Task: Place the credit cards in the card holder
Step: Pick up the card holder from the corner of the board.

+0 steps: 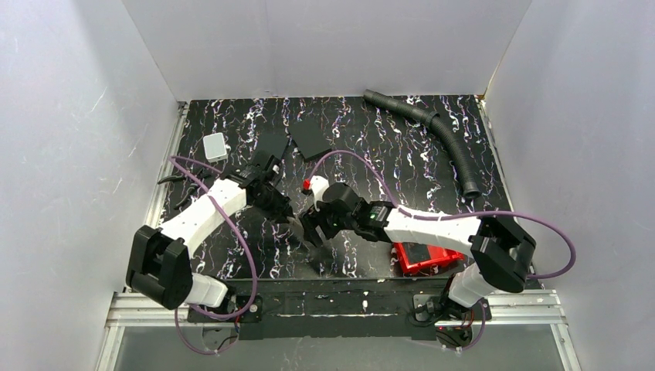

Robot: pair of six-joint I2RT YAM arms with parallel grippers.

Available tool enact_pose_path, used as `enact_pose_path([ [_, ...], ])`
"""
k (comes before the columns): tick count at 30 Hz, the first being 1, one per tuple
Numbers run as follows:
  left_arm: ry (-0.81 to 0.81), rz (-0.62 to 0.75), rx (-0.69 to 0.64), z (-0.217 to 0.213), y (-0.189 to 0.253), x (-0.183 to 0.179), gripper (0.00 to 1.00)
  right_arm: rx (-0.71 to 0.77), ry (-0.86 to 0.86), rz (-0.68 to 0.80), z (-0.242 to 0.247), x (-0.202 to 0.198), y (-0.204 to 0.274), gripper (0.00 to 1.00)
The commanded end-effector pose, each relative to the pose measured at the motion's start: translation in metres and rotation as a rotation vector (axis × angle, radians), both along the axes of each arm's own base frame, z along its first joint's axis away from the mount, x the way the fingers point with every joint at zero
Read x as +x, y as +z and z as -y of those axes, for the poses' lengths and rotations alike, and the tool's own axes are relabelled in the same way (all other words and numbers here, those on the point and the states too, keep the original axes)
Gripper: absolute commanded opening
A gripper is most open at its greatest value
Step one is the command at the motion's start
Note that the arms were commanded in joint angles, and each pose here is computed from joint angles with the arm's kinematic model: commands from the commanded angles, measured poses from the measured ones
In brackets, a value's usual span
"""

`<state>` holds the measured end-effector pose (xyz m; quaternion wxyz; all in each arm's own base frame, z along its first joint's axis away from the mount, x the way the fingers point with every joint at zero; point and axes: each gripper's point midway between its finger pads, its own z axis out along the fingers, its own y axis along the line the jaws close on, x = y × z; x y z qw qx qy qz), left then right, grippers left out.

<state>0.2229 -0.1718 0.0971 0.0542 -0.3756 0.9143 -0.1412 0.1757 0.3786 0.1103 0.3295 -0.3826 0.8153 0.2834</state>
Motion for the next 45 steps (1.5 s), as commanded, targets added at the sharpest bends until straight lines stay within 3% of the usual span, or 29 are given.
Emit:
enact_pose_path([
  [1,0.007,0.022,0.016,0.009,0.011,0.006,0.00,0.151,0.024,0.030,-0.021,-0.004,0.037,0.84],
  [6,-0.018,0.010,0.033,0.012,0.008,0.007,0.00,0.232,0.041,0.013,-0.015,-0.017,0.057,0.96],
  [8,-0.032,0.011,0.029,0.017,0.009,0.006,0.00,0.245,0.003,0.019,-0.014,-0.012,0.058,0.97],
  [12,-0.067,0.031,0.017,0.029,0.017,0.005,0.00,0.137,-0.100,0.032,-0.012,0.009,0.036,0.79],
  [16,-0.088,0.034,0.021,0.031,0.019,0.002,0.00,0.098,-0.107,0.019,-0.015,0.011,0.016,0.71],
  [23,-0.135,0.051,0.026,0.036,0.021,-0.003,0.00,0.089,-0.217,0.034,-0.006,0.024,0.010,0.35],
  [24,-0.155,0.061,0.032,0.036,0.022,-0.003,0.06,0.100,-0.230,0.026,-0.005,0.024,0.010,0.25],
  [26,-0.214,0.113,0.053,0.032,0.029,0.000,0.39,0.132,-0.256,0.016,-0.001,0.023,0.012,0.03],
  [27,-0.247,0.154,0.060,0.030,0.035,0.003,0.64,0.149,-0.265,0.007,0.002,0.022,0.014,0.01],
  [28,-0.291,0.203,0.059,0.029,0.043,0.005,0.82,0.177,-0.270,-0.006,0.004,0.020,0.018,0.01],
  [30,-0.352,0.311,0.040,0.028,0.064,0.006,0.98,0.254,-0.239,-0.059,0.005,0.012,0.029,0.01],
  [37,-0.466,0.734,-0.122,0.028,0.156,-0.006,0.98,0.635,-0.201,-0.236,0.030,0.026,0.107,0.01],
  [38,-0.486,0.808,-0.192,0.032,0.173,-0.015,0.98,0.716,-0.181,-0.238,0.039,0.030,0.135,0.01],
  [42,-0.507,0.902,-0.377,0.048,0.198,-0.031,0.98,0.873,-0.153,-0.238,0.053,0.035,0.194,0.01],
  [45,-0.434,0.958,-0.446,0.048,0.212,-0.031,0.98,0.986,-0.117,-0.257,0.057,0.029,0.234,0.01],
])
